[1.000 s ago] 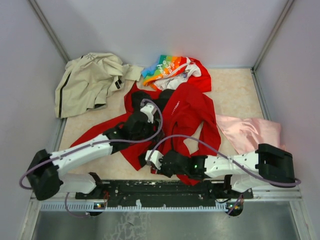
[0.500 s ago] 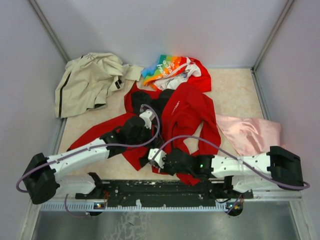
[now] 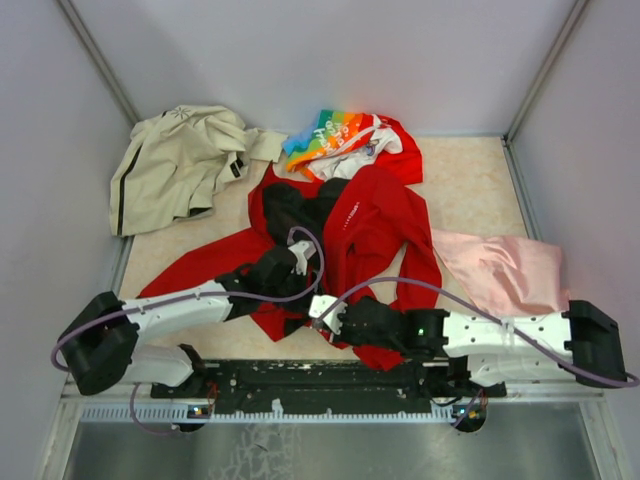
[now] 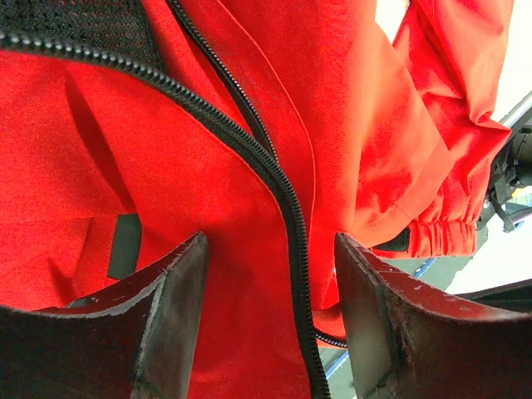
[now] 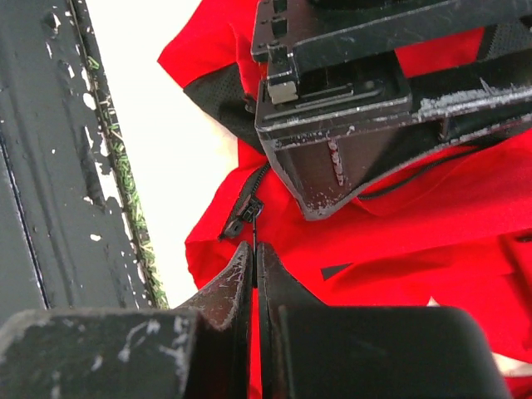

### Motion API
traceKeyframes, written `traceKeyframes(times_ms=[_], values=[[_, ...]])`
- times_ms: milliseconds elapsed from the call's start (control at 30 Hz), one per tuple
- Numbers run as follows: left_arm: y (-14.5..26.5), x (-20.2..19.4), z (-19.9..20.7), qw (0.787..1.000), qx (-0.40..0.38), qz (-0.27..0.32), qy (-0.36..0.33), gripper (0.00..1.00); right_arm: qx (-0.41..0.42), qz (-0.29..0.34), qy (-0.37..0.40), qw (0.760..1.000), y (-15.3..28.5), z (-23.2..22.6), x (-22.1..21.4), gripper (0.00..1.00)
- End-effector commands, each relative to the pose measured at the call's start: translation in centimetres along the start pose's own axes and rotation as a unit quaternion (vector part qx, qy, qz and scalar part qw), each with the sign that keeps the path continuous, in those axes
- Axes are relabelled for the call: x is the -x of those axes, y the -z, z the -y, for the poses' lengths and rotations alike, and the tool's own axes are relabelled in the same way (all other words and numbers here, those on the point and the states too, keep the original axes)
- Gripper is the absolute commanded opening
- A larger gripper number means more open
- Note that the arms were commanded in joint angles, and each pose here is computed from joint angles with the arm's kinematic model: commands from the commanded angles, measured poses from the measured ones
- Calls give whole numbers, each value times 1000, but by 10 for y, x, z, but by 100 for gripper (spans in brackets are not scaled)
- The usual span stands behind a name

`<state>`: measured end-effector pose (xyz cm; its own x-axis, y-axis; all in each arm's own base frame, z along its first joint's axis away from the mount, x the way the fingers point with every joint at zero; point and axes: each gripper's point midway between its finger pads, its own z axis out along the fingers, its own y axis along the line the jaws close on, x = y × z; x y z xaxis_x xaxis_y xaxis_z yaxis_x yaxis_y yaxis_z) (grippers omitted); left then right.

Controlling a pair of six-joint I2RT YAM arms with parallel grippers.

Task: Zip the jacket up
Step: Adjust the jacket at the center of the board.

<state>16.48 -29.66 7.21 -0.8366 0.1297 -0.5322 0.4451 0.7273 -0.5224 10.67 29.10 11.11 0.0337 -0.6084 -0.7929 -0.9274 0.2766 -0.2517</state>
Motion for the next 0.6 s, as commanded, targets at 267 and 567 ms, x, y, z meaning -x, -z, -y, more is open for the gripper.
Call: traceKeyframes(times_ms=[267,567], values=[[52,40,16,995,1,95,-7,69,-45,48,2,998,32,24,29,0],[74,57,31,989,-29,145,-1,65,-60,69,0,996,52,33,49,0]])
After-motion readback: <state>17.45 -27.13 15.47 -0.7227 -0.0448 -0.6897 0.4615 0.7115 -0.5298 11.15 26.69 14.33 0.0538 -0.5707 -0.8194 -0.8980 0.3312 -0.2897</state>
